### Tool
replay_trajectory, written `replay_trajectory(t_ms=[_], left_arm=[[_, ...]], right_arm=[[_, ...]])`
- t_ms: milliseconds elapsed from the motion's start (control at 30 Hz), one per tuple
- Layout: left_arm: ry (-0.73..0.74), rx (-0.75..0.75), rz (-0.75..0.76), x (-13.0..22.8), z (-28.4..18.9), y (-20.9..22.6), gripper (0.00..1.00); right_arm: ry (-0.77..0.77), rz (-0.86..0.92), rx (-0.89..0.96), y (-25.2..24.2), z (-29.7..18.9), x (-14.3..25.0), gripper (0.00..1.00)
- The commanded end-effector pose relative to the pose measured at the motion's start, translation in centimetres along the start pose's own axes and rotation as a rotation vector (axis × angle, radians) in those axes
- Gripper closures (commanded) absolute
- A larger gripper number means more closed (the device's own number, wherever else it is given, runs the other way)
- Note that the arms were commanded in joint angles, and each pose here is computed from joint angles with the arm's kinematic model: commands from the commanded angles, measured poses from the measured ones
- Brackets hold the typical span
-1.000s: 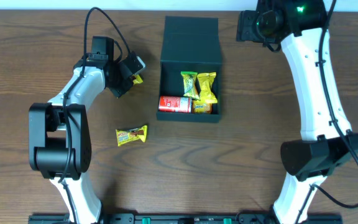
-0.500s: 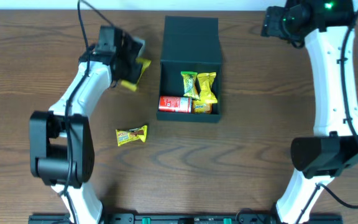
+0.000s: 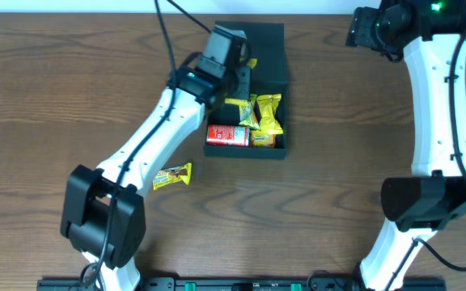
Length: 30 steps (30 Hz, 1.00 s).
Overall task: Pack container
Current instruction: 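Carry the yellow snack into the box and push it down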
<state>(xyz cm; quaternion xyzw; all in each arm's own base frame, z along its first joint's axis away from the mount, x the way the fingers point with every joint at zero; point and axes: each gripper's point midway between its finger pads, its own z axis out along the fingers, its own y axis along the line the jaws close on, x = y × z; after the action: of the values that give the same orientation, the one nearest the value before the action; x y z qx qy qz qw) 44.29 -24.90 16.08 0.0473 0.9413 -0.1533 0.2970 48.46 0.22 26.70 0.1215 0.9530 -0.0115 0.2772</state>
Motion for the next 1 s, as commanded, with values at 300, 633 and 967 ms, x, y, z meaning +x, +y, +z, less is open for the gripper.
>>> replay_trajectory(t_ms=[300, 633, 967], left_arm=[[0.105, -0.172, -0.289, 4.0, 4.2, 3.3, 0.94], [0.136, -0.197, -0.319, 5.1, 5.4, 3.8, 0.94], [0.223, -0.195, -0.153, 7.4, 7.4, 4.1, 0.94]], right_arm=[[-0.001, -0.029, 0.018, -0.8, -0.2, -0.1, 0.25], [0.02, -0.032, 0.023, -0.9, -0.2, 0.4, 0.25], [0.019, -0.031, 0.022, -0.9, -0.2, 0.4, 0.25]])
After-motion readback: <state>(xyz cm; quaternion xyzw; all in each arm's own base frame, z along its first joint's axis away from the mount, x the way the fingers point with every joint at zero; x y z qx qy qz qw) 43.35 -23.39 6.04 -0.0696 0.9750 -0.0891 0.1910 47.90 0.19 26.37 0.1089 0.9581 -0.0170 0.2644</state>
